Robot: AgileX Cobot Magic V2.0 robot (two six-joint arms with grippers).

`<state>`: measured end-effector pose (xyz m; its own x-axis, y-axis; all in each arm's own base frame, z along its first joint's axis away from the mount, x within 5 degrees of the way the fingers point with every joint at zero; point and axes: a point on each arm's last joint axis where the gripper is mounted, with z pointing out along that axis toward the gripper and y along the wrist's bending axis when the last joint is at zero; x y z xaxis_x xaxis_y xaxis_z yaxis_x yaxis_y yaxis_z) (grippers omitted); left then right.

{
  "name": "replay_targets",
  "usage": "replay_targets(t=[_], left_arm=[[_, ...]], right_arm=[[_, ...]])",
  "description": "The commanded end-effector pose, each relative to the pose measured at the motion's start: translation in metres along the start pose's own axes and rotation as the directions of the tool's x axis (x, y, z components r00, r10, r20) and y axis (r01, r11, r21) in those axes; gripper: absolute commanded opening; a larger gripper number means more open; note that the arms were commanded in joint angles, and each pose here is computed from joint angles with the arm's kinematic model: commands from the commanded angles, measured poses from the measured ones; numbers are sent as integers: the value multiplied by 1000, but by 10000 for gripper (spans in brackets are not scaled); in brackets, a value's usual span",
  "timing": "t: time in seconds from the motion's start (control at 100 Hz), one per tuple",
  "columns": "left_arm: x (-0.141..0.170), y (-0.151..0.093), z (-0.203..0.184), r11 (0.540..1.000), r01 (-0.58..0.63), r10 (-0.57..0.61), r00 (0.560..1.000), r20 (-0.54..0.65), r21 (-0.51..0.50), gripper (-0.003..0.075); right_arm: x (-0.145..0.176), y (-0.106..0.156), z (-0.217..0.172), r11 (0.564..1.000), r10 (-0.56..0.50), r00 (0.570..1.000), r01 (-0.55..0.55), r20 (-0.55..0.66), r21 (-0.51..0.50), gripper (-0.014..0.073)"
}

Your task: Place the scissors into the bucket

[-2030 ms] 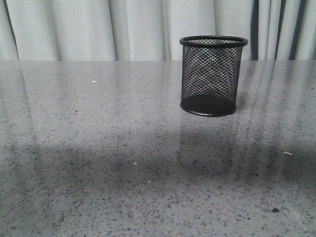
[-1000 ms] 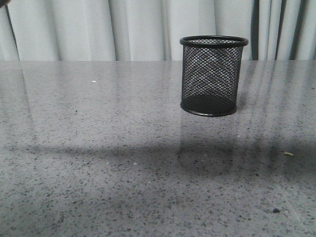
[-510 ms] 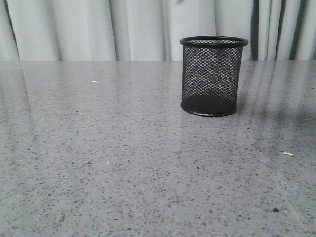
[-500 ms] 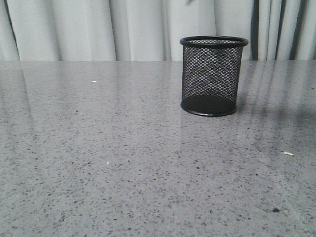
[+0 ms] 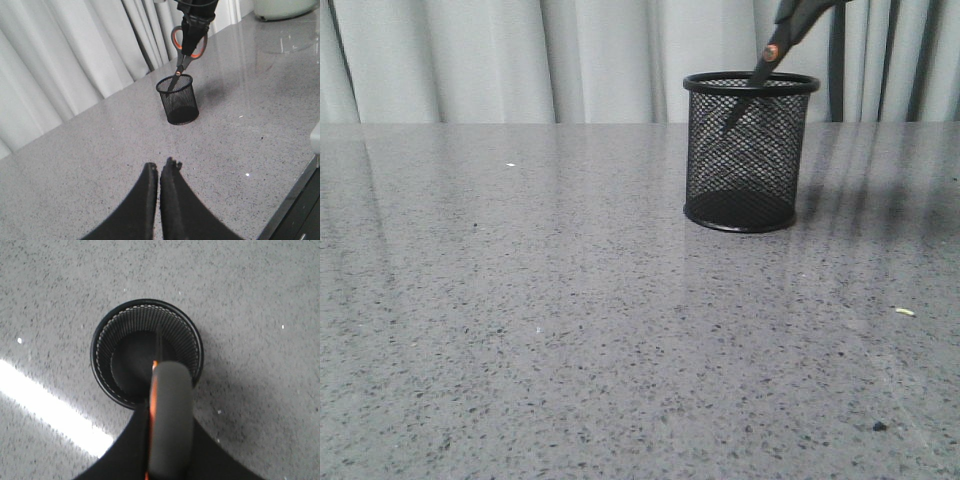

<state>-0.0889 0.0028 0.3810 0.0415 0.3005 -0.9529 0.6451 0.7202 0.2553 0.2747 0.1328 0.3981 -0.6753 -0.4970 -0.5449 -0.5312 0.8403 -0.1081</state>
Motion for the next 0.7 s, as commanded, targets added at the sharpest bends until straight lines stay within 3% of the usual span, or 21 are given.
replay_targets(t=[0.0,0.15,0.32,0.44,0.62,0.69], left_arm=[[-10,1,6,999,37,-37,998,45,-14,-20],[-10,-1,8,998,42,-41,998,37,-40,-20],[-11,-1,9,998,43,-41,998,36,-46,-20],[-11,-1,9,998,42,-41,999,35,-48,-20],[-12,6,12,993,28,-20,998,66,-117,-20],[-14,12,14,985,22,-3,994,113,-171,-20]], right_arm=[[-16,-7,-13,999,-2,994,-2,111,40,-64],[-25,-8,-1,1000,0,999,-1,43,31,-11],[-27,-8,3,1000,1,999,-2,36,26,262],[-32,-9,-4,999,1,997,-4,74,32,396],[-45,-13,-40,998,1,983,-11,185,55,409],[-47,-14,-64,998,3,969,-19,246,63,375]])
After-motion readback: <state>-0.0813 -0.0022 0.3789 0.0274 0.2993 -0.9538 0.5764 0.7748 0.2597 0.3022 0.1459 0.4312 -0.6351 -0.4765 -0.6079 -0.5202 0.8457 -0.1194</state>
